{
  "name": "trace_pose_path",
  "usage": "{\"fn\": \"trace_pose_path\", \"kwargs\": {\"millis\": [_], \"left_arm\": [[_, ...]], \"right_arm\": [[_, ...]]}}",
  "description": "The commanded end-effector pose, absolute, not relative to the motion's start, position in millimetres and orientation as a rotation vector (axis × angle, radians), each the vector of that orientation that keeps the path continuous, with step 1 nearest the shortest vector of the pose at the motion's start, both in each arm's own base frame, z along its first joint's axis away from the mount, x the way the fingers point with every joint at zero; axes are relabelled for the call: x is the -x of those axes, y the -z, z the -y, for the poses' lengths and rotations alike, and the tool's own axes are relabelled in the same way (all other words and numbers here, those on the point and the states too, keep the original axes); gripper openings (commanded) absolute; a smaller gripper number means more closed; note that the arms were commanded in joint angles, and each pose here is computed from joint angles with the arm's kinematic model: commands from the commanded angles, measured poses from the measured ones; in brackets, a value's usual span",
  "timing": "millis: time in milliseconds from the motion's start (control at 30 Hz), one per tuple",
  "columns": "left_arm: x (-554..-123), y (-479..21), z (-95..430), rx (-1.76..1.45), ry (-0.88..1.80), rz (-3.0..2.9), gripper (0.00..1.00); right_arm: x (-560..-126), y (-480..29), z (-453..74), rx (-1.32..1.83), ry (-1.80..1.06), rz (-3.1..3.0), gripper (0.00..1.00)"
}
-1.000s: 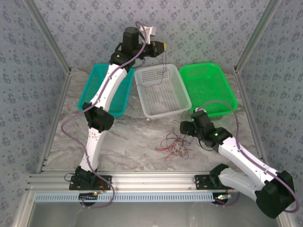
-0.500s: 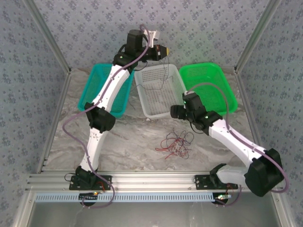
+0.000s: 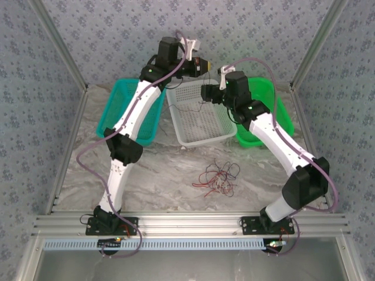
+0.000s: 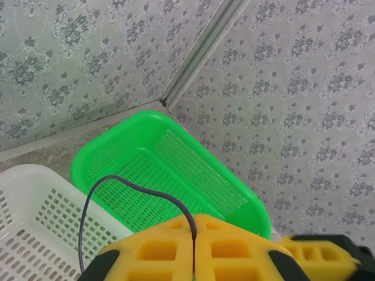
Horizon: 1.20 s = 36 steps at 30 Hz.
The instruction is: Untangle the cables
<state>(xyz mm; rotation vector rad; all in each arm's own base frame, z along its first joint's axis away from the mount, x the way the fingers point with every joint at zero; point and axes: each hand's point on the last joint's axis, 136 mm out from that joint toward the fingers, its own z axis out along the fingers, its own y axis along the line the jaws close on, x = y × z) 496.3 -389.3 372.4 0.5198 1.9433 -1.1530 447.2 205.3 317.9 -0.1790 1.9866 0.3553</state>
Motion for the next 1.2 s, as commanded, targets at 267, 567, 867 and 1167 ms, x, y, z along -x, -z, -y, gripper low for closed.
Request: {"fn": "trace_pose_path", "kwargs": {"millis": [267,567,867,1167], "left_arm": [[-470.3,-422.0,379.4,-0.523,1.196,-1.876,0.06],[-467.8,-428.0,373.3,-0.517,1.191,-1.875,0.22],[-471.3,-445.4,339.5,-0.482,1.042,-1.862,1.00],[-460.0,-450.8,310.1,-0.483,0.913,-1.888,0.99]], "right_arm": [[-478.8,-304.9,-216.9,0.245,-0.377,-1.968,0.64],[-476.9,-320.4,-218.5,0.268,-0.404,-1.945,0.00],[-444.9,-442.3,-209.9,0.356,-0.418,-1.867,0.00],[-422.1,-533.6,-208.5,0.377,-0.530,-1.735,0.00]]}}
